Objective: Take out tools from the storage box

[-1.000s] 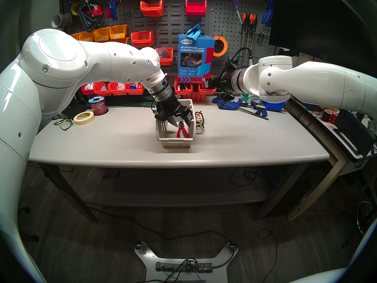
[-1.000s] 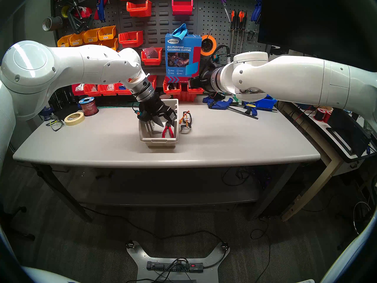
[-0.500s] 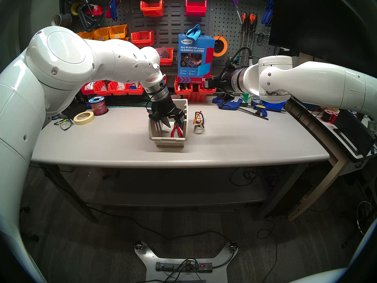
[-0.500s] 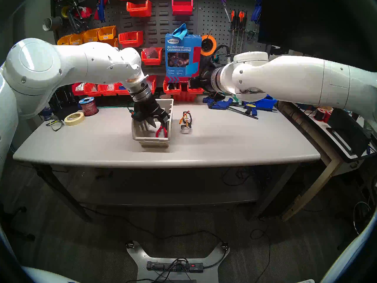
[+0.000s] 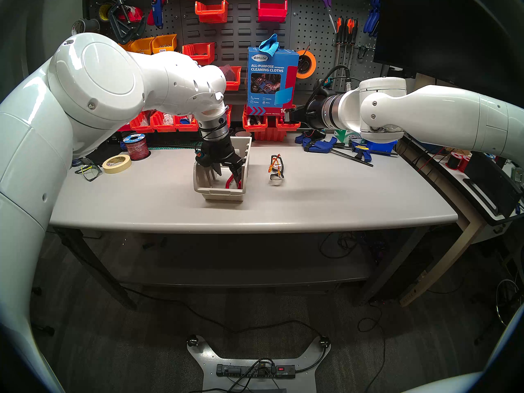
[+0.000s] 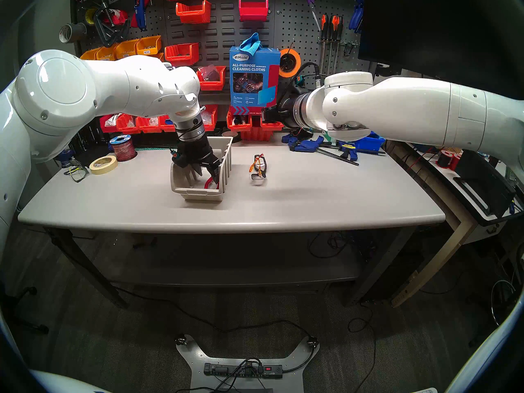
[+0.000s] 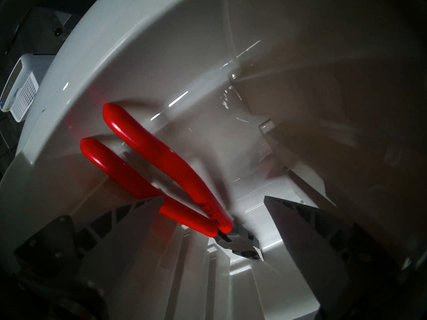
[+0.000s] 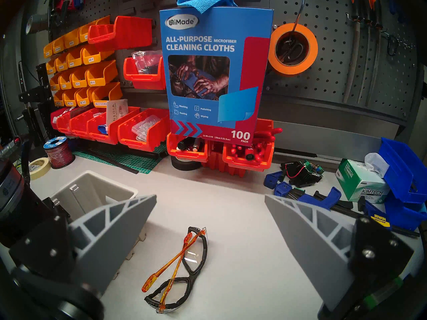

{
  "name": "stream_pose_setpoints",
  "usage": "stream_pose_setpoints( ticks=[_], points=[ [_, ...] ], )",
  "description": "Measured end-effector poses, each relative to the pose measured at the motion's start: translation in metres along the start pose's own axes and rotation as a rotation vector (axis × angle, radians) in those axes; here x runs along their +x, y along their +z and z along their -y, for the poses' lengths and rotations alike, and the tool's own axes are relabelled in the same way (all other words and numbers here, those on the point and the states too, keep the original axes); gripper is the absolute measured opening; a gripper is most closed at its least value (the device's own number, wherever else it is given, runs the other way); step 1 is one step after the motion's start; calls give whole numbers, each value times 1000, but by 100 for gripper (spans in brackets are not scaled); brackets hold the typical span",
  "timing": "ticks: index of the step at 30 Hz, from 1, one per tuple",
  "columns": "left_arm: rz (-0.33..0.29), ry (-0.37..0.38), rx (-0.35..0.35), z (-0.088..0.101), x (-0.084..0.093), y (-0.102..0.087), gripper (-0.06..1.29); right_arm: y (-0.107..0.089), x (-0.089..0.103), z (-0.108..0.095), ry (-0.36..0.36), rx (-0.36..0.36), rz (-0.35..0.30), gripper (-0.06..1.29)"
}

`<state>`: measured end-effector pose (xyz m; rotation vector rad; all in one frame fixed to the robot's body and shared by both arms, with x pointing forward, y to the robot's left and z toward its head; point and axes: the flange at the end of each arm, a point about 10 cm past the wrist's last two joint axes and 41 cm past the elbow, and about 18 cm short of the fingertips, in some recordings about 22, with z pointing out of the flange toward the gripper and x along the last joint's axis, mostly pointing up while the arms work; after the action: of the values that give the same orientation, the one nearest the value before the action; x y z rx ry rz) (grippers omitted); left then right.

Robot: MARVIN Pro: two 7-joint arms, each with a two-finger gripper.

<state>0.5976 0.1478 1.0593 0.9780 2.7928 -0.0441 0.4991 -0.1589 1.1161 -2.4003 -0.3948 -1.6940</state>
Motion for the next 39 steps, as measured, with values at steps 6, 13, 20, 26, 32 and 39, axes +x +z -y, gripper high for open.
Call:
stream_pose_setpoints(
  ticks=[6,13,20,26,32,39],
  points=[
    [-12,8,-22,-1,0,0,118,0,0,0,0,0,0,121],
    [-14,8,-25,-1,0,0,46,0,0,0,0,0,0,121],
    [-15,7,-26,-2,0,0,42,0,0,0,0,0,0,121],
    [-16,7,-27,-2,0,0,66,0,0,0,0,0,-1,121],
    [-16,6,-26,-2,0,0,102,0,0,0,0,0,-1,121],
    [-12,-2,-17,-3,1,0,102,0,0,0,0,0,-1,121]
  ],
)
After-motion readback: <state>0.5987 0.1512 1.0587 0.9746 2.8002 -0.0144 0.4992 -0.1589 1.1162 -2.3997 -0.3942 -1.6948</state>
